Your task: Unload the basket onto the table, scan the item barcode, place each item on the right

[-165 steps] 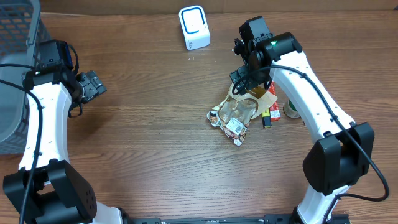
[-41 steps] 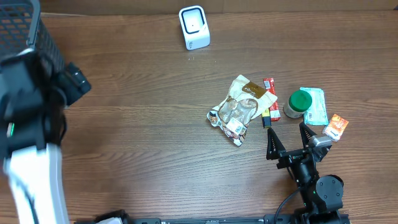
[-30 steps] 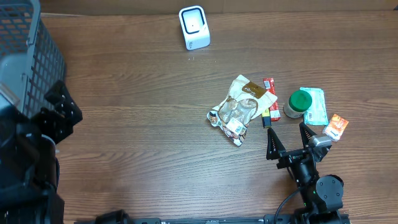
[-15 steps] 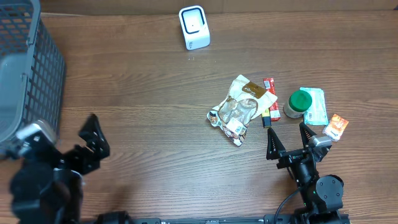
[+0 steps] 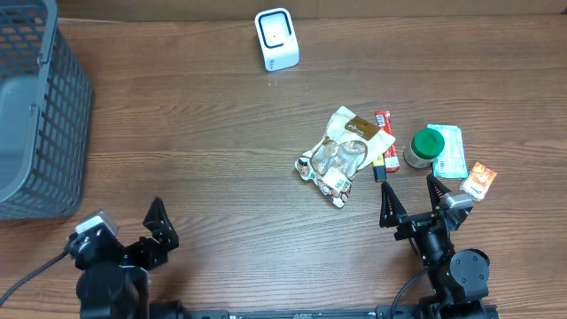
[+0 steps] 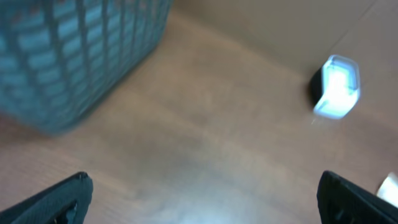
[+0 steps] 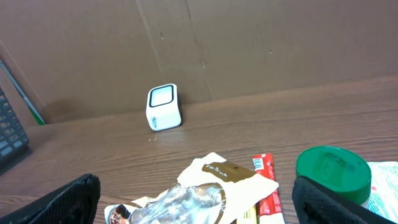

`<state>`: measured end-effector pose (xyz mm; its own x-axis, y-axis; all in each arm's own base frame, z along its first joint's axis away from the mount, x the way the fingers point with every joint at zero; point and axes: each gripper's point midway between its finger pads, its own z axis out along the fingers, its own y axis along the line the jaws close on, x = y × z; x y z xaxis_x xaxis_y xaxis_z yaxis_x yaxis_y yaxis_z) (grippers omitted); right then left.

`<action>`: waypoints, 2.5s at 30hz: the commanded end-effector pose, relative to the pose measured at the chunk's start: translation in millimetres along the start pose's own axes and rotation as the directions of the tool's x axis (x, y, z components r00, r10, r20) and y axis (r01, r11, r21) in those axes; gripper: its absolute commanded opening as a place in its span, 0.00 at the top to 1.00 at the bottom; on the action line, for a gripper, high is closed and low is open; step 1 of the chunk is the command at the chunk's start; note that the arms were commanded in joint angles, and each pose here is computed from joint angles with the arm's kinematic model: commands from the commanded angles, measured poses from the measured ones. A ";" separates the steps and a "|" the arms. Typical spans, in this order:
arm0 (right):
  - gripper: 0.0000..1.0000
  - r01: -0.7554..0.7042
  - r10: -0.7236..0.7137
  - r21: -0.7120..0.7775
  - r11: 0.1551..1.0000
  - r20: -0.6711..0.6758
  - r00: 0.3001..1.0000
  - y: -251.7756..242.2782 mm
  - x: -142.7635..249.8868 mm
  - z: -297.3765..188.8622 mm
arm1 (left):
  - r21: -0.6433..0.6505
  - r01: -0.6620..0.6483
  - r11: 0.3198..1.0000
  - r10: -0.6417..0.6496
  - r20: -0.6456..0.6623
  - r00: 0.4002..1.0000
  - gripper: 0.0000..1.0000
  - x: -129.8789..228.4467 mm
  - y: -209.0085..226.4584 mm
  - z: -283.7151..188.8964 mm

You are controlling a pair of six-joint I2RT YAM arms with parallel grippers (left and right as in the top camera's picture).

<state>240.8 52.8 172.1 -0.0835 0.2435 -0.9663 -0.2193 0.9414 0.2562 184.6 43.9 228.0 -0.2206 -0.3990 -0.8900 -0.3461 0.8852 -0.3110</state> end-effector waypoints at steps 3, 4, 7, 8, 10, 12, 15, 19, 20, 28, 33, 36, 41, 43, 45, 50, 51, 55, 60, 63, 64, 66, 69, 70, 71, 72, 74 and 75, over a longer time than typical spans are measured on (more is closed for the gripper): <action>0.00 -0.007 0.007 0.008 1.000 0.007 1.000 -2.3 1.3 -0.1 | 0.224 0.016 0.974 -0.070 0.235 0.970 0.00 -24.7 -31.7 1.6; 0.00 -0.007 0.007 0.008 1.000 0.007 1.000 -2.3 1.3 -0.1 | 0.267 0.006 0.964 -0.084 0.282 0.956 0.00 -31.2 -38.6 2.5; 0.00 -0.007 0.007 0.008 1.000 0.007 1.000 -2.3 1.3 -0.1 | 0.364 -0.032 0.931 -0.121 0.391 0.912 0.00 -46.6 -54.9 2.6; 0.00 -0.007 0.007 0.008 1.000 0.007 1.000 -2.3 1.3 -0.1 | 0.391 -0.047 0.919 -0.132 0.419 0.898 0.00 -48.9 -59.1 2.3; 0.00 -0.007 0.007 0.008 1.000 0.007 1.000 -2.3 1.3 -0.1 | 0.425 -0.069 0.903 -0.149 0.459 0.876 0.00 -49.5 -63.6 3.3; 0.00 -0.007 0.007 0.008 1.000 0.007 1.000 -2.3 1.3 -0.1 | 0.443 -0.083 0.893 -0.153 0.472 0.868 0.00 -42.8 -64.9 8.5; 0.00 -0.007 0.007 0.008 1.000 0.007 1.000 -2.3 1.3 -0.1 | 0.438 -0.077 0.896 -0.144 0.450 0.881 0.00 -24.7 -60.5 22.8; 0.00 -0.007 0.007 0.008 1.000 0.007 1.000 -2.3 1.3 -0.1 | 0.434 -0.067 0.898 -0.115 0.380 0.918 0.00 5.2 -56.2 41.7; 0.00 -0.007 0.007 0.008 1.000 0.007 1.000 -2.3 1.3 -0.1 | 0.426 -0.059 0.903 -0.107 0.355 0.929 0.00 12.4 -54.1 46.1; 0.00 -0.007 0.007 0.008 1.000 0.007 1.000 -2.3 1.3 -0.1 | 0.332 -0.159 0.930 0.099 0.191 0.977 0.00 67.0 -39.5 68.5; 0.00 -0.007 0.007 0.008 1.000 0.007 1.000 -2.3 1.3 -0.1 | 0.295 -0.341 0.893 0.273 0.249 0.929 0.00 67.5 -40.6 68.2; 0.00 -0.007 0.007 0.008 1.000 0.007 1.000 -2.3 1.3 -0.1 | 0.281 -0.381 0.881 0.312 0.262 0.913 0.00 67.4 -40.2 68.3; 0.00 -0.007 0.007 0.008 1.000 0.007 1.000 -2.3 1.3 -0.1 | 0.281 -0.381 0.881 0.311 0.263 0.913 0.00 67.2 -40.2 68.3; 0.00 -0.007 0.007 0.008 1.000 0.007 1.000 -2.3 1.3 -0.1 | 0.281 -0.381 0.881 0.312 0.262 0.913 0.00 67.4 -40.1 68.4; 0.00 -0.007 0.007 0.008 1.000 0.007 1.000 -2.4 1.2 -0.1 | 0.281 -0.381 0.881 0.312 0.262 0.913 0.00 67.4 -40.1 68.4; 0.00 -0.007 0.007 0.008 1.000 0.007 1.000 -2.3 1.3 -0.1 | 0.281 -0.381 0.881 0.312 0.262 0.913 0.00 67.4 -40.1 68.4; 0.00 -0.007 0.007 0.008 1.000 0.007 1.000 -2.4 1.2 -0.1 | 0.281 -0.381 0.881 0.312 0.262 0.913 0.00 67.4 -40.1 68.4; 0.00 -0.007 0.007 0.008 1.000 0.007 1.000 -2.4 1.2 -0.1 | 0.281 -0.381 0.881 0.312 0.262 0.913 0.00 67.4 -40.1 68.4; 0.00 -0.007 0.007 0.008 1.000 0.007 1.000 -2.4 1.2 -0.1 | 0.281 -0.381 0.881 0.312 0.262 0.913 0.00 67.4 -40.1 68.4; 0.00 -0.007 0.007 0.008 1.000 0.007 1.000 -2.4 1.2 -0.1 | 0.281 -0.381 0.881 0.312 0.262 0.913 0.00 67.3 -40.2 68.4; 0.00 -0.007 0.007 0.008 1.000 0.007 1.000 -2.3 1.3 -0.1 | 0.281 -0.381 0.881 0.312 0.262 0.913 0.00 67.3 -40.2 68.4; 0.00 -0.007 0.007 0.008 1.000 0.007 1.000 -2.4 1.2 -0.1 | 0.281 -0.381 0.881 0.312 0.262 0.913 0.00 67.4 -40.1 68.4; 0.00 -0.007 0.007 0.008 1.000 0.007 1.000 -2.3 1.3 -0.1 | 0.281 -0.381 0.881 0.312 0.262 0.913 0.00 67.3 -40.2 68.4; 0.00 -0.007 0.007 0.008 1.000 0.007 1.000 -2.3 1.3 -0.1 | 0.281 -0.381 0.881 0.312 0.262 0.913 0.00 67.4 -40.1 68.4; 0.00 -0.007 0.007 0.008 1.000 0.007 1.000 -2.3 1.3 -0.1 | 0.281 -0.381 0.881 0.312 0.262 0.913 0.00 67.4 -40.1 68.4; 0.00 -0.007 0.007 0.008 1.000 0.007 1.000 -2.3 1.3 -0.1 | 0.281 -0.381 0.881 0.312 0.262 0.913 0.00 67.4 -40.1 68.4; 0.00 -0.007 0.007 0.008 1.000 0.007 1.000 -2.3 1.3 -0.1 | 0.281 -0.381 0.881 0.312 0.262 0.913 0.00 67.4 -40.1 68.4; 0.00 -0.007 0.007 0.008 1.000 0.007 1.000 -2.3 1.3 -0.1 | 0.281 -0.381 0.881 0.312 0.262 0.913 0.00 67.3 -40.2 68.4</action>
<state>240.8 52.8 172.2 -0.0832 0.2435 -0.9663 -0.2194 0.9414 0.2561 246.3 1.2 158.0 -0.0734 -0.0522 -0.9959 0.0177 0.9984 -0.0536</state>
